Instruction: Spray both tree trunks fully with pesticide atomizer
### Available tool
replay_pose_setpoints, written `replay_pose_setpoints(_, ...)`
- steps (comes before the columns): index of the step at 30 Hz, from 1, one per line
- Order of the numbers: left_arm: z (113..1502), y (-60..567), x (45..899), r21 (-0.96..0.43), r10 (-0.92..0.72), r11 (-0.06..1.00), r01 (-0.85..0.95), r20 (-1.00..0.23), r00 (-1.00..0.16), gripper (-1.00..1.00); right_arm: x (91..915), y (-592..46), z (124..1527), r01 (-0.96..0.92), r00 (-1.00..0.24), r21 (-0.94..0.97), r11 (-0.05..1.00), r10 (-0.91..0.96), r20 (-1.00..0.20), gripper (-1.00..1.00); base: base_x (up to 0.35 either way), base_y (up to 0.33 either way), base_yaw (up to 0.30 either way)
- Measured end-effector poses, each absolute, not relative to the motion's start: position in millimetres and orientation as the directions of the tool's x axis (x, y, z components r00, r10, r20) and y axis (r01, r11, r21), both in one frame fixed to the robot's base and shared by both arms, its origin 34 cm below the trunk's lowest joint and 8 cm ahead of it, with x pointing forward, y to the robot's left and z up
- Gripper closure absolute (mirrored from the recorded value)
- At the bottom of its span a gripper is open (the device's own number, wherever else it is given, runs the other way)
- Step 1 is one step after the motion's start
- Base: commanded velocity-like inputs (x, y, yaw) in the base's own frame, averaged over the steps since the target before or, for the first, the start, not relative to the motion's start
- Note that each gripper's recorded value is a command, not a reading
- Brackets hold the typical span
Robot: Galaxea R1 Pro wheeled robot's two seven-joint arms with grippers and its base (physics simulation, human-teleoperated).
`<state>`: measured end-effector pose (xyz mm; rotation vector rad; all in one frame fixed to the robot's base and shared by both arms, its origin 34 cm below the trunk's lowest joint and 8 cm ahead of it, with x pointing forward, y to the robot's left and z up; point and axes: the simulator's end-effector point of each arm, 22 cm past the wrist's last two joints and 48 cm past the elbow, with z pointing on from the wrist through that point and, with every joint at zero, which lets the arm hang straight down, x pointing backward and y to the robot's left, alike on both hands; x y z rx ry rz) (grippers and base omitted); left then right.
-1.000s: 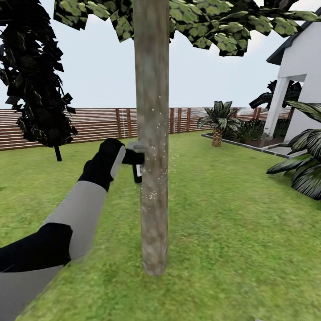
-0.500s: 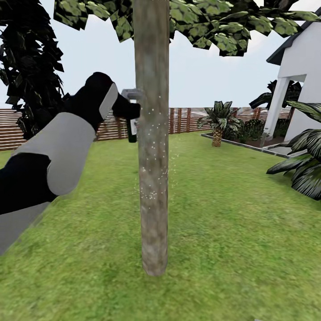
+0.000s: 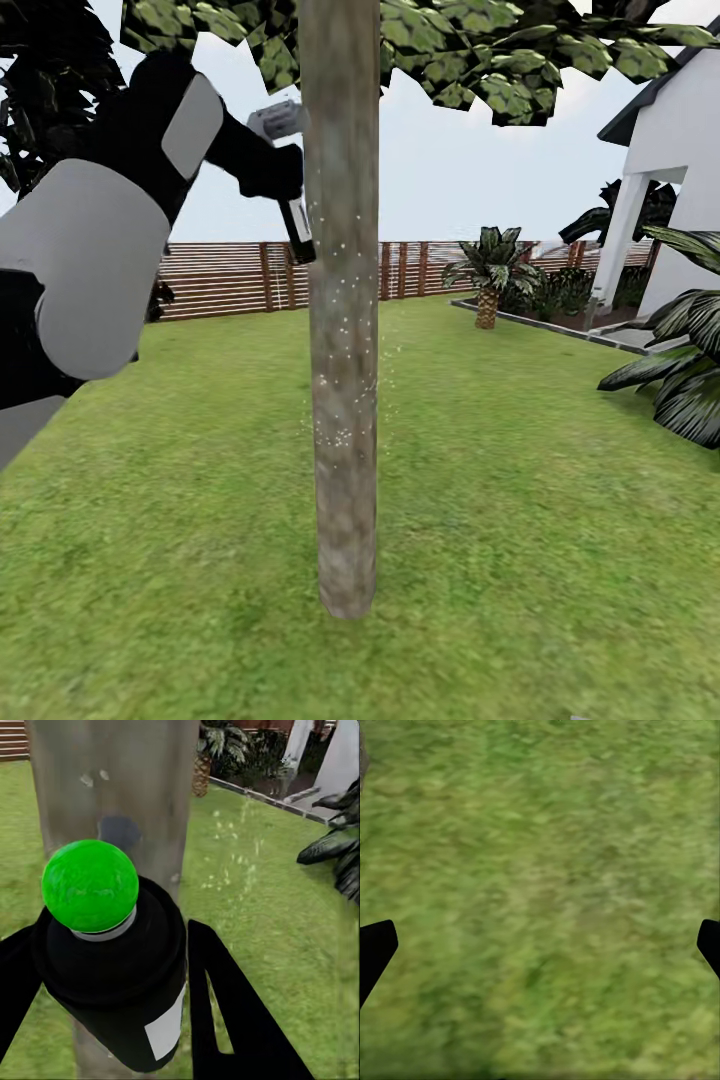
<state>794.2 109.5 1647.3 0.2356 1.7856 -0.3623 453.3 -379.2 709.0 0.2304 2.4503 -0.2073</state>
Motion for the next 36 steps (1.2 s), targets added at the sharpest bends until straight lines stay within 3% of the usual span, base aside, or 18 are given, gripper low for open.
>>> replay_pose_setpoints(7,1666.4,88.2,780.7,-0.192,-0.094,0.884,0.426,-0.966,-0.24,1.0,453.3,-379.2,708.9,0.217,-0.767,-0.09,0.972,0.113,-0.631,-1.0,0.0,0.0,0.0)
replay_pose_setpoints(18,1648.8,108.1,792.2,-0.206,-0.098,0.9,0.385,-0.955,-0.28,1.0,453.3,-379.5,708.9,0.218,-0.767,-0.091,0.972,0.113,-0.631,-1.0,0.0,0.0,0.0)
replay_pose_setpoints(36,1527.0,65.1,806.7,-0.26,-0.037,0.899,0.353,-0.848,-0.529,1.0,453.3,-379.7,709.0,0.217,-0.767,-0.091,0.972,0.113,-0.631,-1.0,0.0,0.0,0.0)
